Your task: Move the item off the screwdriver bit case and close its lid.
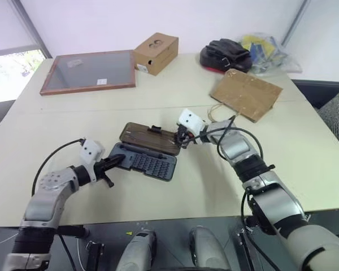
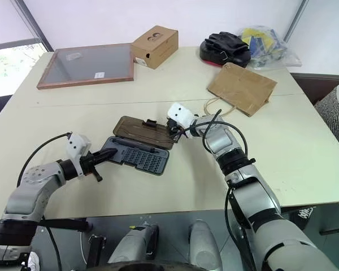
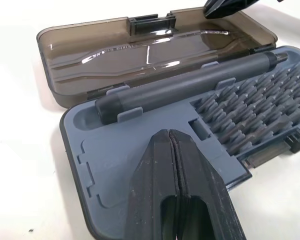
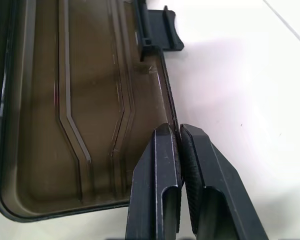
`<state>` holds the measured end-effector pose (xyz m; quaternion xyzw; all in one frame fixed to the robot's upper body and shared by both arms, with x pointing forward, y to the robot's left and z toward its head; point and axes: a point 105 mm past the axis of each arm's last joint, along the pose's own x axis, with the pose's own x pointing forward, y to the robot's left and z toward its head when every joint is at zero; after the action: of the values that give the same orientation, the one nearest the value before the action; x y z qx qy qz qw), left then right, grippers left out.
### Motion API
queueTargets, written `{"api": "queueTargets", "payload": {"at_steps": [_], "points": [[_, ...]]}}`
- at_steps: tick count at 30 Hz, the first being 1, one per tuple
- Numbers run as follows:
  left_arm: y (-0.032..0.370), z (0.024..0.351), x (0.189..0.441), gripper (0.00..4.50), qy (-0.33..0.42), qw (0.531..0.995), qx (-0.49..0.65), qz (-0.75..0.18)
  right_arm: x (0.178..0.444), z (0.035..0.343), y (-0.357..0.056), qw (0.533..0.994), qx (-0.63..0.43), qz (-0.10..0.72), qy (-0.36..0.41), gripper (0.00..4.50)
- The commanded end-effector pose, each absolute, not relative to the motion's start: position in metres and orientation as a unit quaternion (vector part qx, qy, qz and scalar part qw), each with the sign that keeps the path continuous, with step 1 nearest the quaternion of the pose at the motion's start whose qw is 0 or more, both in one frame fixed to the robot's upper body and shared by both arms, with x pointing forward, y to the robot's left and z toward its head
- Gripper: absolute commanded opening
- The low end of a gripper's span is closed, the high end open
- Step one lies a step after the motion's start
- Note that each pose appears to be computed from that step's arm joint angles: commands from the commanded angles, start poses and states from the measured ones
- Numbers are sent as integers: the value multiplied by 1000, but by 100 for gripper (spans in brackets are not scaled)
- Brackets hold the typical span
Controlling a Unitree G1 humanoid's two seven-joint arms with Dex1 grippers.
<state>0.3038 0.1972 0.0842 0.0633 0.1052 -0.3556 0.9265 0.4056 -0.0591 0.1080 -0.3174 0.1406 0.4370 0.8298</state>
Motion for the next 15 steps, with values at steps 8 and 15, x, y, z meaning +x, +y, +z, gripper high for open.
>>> {"api": "queueTargets", "payload": {"at_steps": [8, 15], "points": [[202, 174, 328, 0, -14, 950, -3, -313, 383, 189, -40, 805, -430, 386, -136, 2], [205, 257, 343, 0, -111, 942, -56, -311, 361, 195, -35, 807, -418, 379, -174, 2]]}}
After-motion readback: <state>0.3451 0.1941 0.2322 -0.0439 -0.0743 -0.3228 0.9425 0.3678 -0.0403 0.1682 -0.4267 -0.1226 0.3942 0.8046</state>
